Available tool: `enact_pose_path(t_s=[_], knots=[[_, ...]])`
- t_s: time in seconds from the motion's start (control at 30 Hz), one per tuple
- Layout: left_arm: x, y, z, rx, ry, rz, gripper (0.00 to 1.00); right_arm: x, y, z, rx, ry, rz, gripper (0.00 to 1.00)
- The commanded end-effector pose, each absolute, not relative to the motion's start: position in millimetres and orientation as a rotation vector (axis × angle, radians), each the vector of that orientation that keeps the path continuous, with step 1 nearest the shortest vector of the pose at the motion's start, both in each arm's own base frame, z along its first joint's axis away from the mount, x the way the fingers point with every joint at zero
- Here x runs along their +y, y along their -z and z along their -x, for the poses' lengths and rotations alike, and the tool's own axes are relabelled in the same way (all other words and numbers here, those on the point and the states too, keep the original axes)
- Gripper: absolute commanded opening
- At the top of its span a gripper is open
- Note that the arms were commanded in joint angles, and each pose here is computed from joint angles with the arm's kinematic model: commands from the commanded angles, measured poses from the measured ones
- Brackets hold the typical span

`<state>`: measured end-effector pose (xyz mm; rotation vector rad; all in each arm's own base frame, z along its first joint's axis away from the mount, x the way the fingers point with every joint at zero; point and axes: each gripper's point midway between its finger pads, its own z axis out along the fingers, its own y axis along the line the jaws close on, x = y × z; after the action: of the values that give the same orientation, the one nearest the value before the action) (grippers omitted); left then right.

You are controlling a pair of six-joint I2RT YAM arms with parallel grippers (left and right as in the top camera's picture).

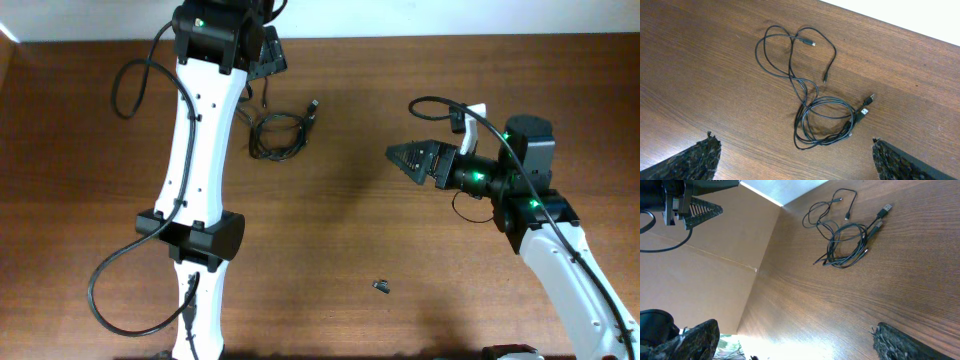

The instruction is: Untangle cables

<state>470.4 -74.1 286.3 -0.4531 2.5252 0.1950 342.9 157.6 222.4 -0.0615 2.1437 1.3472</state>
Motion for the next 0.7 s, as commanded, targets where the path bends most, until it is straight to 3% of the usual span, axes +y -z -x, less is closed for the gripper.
enact_pose_path(t_s=[0.0,0.67], knots=[[-72,-300,-465,2.498,-0.181,0.460,0.99,156,-226,-350,2.138,-1.308,0.049,0.99],[-72,-300,-465,2.498,-0.181,0.460,0.99,137,-172,-359,2.321,-1.156,-0.173,0.99]])
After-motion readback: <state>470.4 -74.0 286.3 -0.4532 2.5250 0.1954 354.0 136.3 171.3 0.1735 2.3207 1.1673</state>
